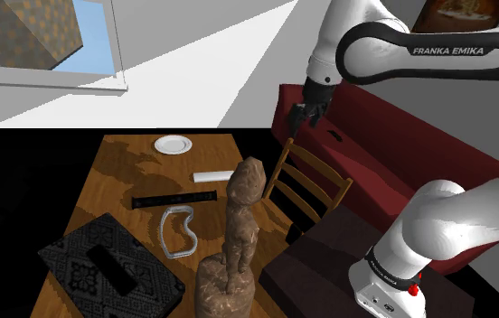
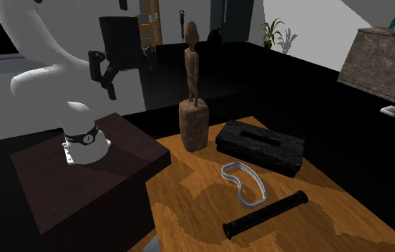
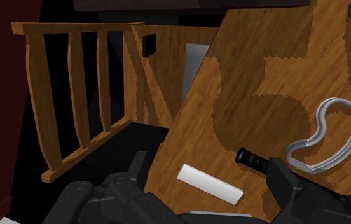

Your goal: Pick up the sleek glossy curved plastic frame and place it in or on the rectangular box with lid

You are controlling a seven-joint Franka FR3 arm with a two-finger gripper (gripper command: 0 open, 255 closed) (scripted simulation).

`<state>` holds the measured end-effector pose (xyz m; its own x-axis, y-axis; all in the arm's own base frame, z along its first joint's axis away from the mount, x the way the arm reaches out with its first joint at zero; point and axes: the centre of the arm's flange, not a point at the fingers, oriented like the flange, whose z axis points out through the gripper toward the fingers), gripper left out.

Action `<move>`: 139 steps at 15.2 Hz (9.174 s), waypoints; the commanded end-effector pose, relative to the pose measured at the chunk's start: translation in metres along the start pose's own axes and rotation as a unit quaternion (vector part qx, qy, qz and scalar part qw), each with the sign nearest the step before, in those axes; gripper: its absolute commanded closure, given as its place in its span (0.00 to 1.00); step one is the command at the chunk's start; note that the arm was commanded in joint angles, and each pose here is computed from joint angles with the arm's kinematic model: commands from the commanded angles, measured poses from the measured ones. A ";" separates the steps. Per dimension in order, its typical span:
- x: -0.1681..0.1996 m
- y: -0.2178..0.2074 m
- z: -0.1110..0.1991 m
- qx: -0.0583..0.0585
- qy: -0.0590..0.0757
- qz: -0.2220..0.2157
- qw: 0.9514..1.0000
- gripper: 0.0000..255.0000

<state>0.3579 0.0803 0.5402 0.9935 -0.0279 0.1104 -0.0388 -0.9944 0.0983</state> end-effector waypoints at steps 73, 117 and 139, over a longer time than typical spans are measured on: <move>0.127 -0.325 0.374 0.020 -0.058 -0.040 0.997 1.00; 0.076 -0.541 0.224 0.020 -0.058 -0.040 0.997 1.00; 0.068 -0.551 0.292 0.020 -0.058 -0.040 0.997 0.00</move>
<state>0.4806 0.6011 0.2525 0.9987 0.0325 0.0386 0.0320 -0.9994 0.0151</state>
